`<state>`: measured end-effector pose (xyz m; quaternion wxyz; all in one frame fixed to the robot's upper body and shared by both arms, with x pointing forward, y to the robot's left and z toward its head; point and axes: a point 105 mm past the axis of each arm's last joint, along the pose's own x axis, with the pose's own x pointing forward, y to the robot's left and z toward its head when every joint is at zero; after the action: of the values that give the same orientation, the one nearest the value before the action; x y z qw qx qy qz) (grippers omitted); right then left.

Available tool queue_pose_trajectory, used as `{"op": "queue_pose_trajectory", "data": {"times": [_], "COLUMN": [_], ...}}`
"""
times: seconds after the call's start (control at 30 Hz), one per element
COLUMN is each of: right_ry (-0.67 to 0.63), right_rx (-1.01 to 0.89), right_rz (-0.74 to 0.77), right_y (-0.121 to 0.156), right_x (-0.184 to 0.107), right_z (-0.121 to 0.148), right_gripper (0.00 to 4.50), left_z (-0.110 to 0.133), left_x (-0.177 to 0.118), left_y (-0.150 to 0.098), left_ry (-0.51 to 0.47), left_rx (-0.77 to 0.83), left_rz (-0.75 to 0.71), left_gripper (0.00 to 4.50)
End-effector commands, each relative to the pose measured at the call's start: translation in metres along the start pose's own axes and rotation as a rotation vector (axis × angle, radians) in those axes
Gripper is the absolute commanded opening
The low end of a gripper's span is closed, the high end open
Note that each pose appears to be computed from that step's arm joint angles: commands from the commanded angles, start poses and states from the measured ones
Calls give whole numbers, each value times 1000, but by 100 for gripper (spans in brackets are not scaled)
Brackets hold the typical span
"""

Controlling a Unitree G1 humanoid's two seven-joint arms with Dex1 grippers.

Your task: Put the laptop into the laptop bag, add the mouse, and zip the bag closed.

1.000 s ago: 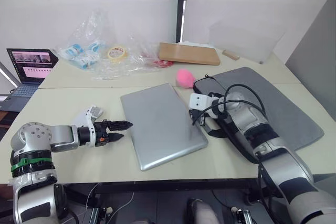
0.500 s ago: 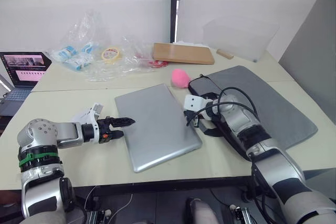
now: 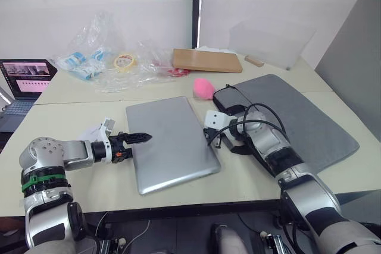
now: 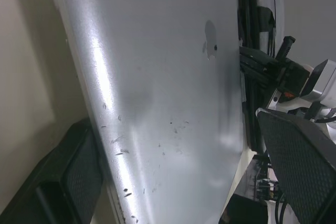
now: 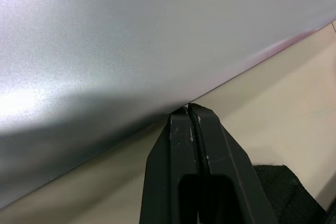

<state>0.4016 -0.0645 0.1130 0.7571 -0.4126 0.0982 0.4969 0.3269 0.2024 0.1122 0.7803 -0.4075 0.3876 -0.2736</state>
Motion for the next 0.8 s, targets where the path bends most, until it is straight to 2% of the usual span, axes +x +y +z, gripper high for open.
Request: {"op": "queue_pose_trajectory", "data": {"times": [0.03, 0.4, 0.5, 0.8], "right_ry": [-116, -111, -104, -104], "right_rx": [-52, -38, -39, -33], "right_rz": [55, 57, 53, 56], "right_y": [11, 16, 15, 18], "right_x": [11, 8, 7, 8], "right_z": [35, 30, 28, 26], "right_gripper": [2, 2, 0, 0], "left_z": [-8, -10, -10, -11], "left_x": [8, 9, 6, -3], "left_y": [-13, -17, -17, -18], "left_ry": [39, 35, 31, 42], "left_rx": [7, 34, 38, 35], "left_rz": [-91, -115, -116, -140], "left_gripper": [450, 450, 368, 72]}}
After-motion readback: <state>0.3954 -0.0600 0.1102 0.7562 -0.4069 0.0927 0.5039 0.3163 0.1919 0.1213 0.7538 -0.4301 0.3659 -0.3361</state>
